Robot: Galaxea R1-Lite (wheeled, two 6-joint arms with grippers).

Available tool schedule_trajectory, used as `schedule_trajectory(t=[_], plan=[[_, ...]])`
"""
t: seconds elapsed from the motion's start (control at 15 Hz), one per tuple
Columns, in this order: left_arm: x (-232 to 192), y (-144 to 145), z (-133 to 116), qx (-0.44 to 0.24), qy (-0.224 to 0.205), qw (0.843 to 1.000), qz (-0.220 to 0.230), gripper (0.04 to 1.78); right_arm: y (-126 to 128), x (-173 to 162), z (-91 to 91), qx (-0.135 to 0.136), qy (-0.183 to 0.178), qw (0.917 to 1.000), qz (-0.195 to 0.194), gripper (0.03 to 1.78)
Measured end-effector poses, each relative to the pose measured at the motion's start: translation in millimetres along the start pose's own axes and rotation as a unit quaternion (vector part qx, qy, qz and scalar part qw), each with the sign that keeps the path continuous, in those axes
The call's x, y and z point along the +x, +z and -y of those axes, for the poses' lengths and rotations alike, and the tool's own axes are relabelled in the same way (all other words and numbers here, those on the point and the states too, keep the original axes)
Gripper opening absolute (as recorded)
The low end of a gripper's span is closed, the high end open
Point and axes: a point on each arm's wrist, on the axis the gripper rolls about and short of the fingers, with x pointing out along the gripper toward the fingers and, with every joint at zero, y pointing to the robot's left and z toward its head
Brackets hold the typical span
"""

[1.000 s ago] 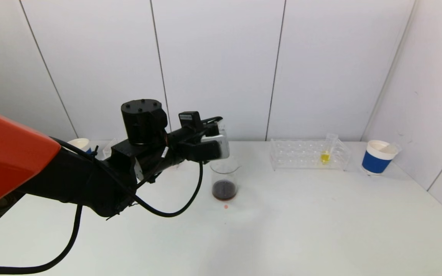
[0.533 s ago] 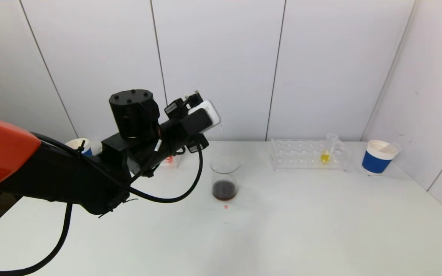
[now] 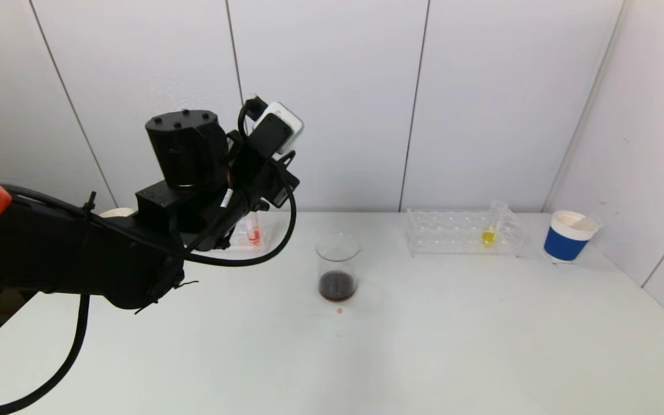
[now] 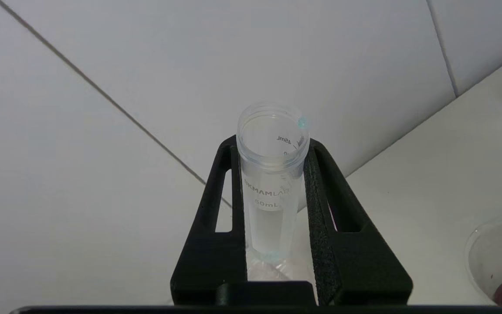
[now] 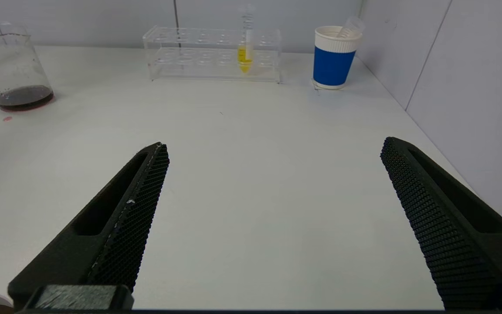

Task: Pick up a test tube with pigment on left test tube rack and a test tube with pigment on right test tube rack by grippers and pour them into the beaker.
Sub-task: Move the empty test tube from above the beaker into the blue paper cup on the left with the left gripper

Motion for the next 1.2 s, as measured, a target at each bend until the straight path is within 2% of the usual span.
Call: schedule_trajectory(t=[0.27,0.53,0.73,0.93,1.2], plan=[[5.6,19.4,-16.1,-0.040,0.071,0.996,-0.025,0.43,0.0,0.0,0.0,0.000,0.000,1.0000,0.000,1.77],[10.1,28.0,-34.1,-0.065,0.145,0.986,-0.059,0.43,0.0,0.0,0.0,0.000,0.000,1.0000,0.000,1.77],[13.4,33.8,-56.2,-0.075,0.221,0.970,-0.074,0.43,0.0,0.0,0.0,0.000,0.000,1.0000,0.000,1.77],[14.9,31.7,-77.4,-0.085,0.295,0.947,-0.097,0.43,0.0,0.0,0.0,0.000,0.000,1.0000,0.000,1.77],[16.6,11.6,-106.1,-0.110,0.341,0.927,-0.110,0.43,0.0,0.0,0.0,0.000,0.000,1.0000,0.000,1.77]])
